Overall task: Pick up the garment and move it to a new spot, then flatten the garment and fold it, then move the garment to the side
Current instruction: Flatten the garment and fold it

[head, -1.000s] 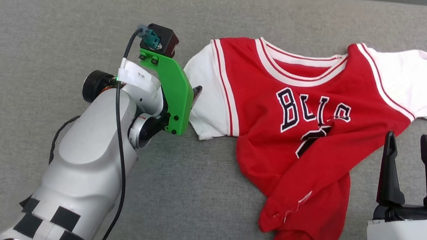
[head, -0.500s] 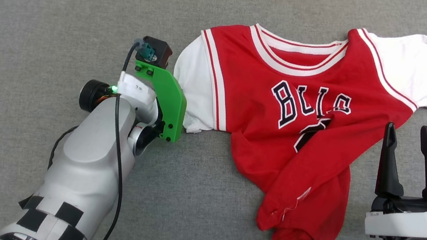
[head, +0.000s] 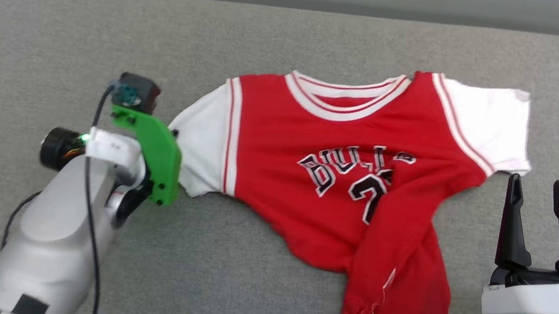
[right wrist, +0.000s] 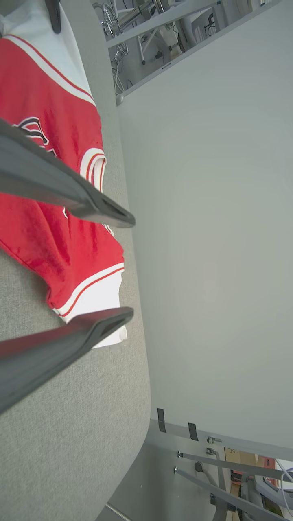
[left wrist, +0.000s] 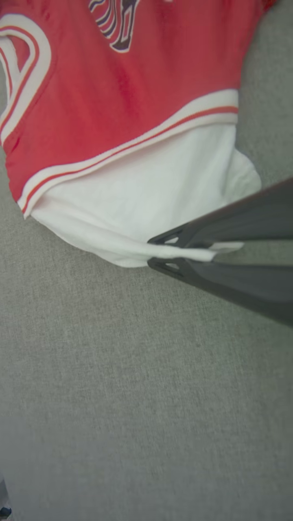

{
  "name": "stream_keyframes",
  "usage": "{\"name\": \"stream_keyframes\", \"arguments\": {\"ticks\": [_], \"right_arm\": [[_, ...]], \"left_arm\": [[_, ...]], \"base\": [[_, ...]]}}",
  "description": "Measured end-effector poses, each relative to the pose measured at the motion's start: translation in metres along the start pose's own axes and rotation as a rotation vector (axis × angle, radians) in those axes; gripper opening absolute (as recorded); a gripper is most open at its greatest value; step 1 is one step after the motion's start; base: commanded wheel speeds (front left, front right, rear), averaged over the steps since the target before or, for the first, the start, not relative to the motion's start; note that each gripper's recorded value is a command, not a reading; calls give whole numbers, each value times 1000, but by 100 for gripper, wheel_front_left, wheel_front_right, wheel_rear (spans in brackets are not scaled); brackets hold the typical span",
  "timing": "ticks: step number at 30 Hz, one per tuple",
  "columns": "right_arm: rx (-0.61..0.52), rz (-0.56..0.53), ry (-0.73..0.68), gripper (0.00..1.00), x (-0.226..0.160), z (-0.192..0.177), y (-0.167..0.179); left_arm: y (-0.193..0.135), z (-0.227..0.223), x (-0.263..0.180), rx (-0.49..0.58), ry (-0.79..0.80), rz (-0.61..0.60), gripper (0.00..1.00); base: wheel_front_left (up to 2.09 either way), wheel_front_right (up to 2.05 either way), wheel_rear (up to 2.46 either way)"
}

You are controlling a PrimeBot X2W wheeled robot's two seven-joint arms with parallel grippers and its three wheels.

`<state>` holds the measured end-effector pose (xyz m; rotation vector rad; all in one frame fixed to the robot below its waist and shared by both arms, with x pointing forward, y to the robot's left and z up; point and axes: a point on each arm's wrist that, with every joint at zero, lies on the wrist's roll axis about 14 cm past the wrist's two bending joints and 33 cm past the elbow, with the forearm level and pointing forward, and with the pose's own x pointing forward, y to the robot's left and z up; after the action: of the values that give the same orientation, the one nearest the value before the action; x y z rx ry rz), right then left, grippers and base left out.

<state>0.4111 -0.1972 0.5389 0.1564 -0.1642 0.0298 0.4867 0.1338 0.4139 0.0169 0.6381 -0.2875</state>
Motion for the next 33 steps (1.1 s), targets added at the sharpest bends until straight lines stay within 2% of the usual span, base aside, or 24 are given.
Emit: {"name": "stream_keyframes", "arguments": {"ticks": [5,10,11,12,13,17,18,24,33], "right_arm": [[10,16,-11,100,-2,5,7],[18,29,-25,100,-2,10,13],[19,30,-26,100,-3,11,13],[19,30,-26,100,-3,11,14],[20,31,-22,100,-4,11,14],[24,29,-19,100,-8,11,14],[24,31,-21,100,-7,13,15],[29,46,1,100,-9,9,21],[9,89,68,100,-6,-1,32]], "left_arm": [[31,-14,-28,18,-6,63,0],[24,-32,-47,9,3,45,0],[23,-34,-51,13,-2,45,7],[22,-35,-53,13,-11,47,73],[22,-36,-56,9,-27,54,100],[23,-19,-68,17,-169,90,100],[21,7,-81,28,-338,102,100],[19,40,-116,31,-655,143,100],[3,60,-163,-18,-858,158,100]], "base": [[0,0,0],[0,0,0],[0,0,0],[0,0,0],[0,0,0],[0,0,0],[0,0,0],[0,0,0],[0,0,0]]}}
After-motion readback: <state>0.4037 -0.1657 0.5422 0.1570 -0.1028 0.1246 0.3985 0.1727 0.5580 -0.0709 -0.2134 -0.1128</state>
